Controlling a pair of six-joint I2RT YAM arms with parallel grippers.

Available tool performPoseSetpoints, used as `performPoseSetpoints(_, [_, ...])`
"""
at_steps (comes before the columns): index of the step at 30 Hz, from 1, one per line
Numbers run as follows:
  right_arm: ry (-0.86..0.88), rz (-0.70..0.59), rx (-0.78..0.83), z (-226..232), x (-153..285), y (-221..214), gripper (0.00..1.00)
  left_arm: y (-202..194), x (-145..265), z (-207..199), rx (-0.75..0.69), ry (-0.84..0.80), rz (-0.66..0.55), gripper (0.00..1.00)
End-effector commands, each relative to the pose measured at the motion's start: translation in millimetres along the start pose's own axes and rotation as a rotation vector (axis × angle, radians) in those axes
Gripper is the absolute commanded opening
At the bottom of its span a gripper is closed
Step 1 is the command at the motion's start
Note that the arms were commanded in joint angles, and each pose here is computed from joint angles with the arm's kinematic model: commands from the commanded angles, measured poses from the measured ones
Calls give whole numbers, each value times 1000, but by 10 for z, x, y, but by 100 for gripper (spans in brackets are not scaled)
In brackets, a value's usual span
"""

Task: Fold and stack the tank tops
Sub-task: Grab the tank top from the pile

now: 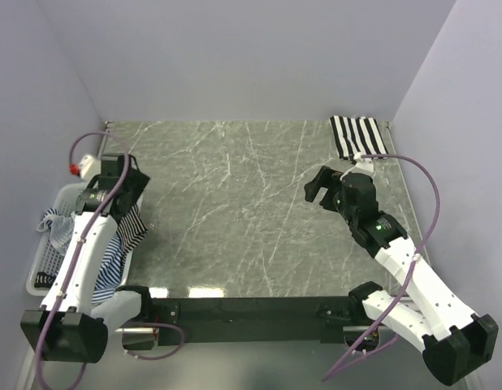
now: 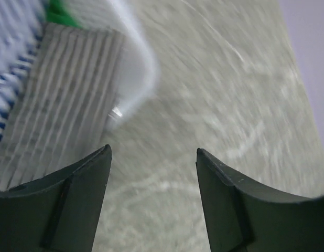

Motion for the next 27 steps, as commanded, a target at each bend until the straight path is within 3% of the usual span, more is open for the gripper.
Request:
performPoseSetpoints(1, [92, -36, -13, 227, 66, 189, 98, 134, -212, 589, 139, 244, -57, 72])
performPoseSetpoints(8, [121, -3, 7, 273, 46, 128, 98, 419, -495, 1466, 353, 534, -111, 73])
performPoseSetpoints(21, [140, 17, 5, 297, 39, 77, 99, 383, -853, 1788, 439, 650, -77, 69])
performPoseSetpoints(25, [139, 23, 6, 301, 41, 70, 99, 332, -926, 1768, 434, 625, -54, 49])
performPoseSetpoints(26, [137, 24, 6, 295, 40, 69, 99, 331, -933, 1761, 430, 619, -51, 35])
performPoseSetpoints(27, [137, 20, 6, 295, 51, 76, 99, 346, -943, 1742, 427, 607, -53, 28])
Point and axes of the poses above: each gripper's point midway between its finger pads, its own x axis back along the fingers, its own z axis along the line the jaws close on, y = z × x, the point moved 1 cm from there along x, back along the fingers, and after that the axes turned 1 degree about -x, right-handed, at the moved point
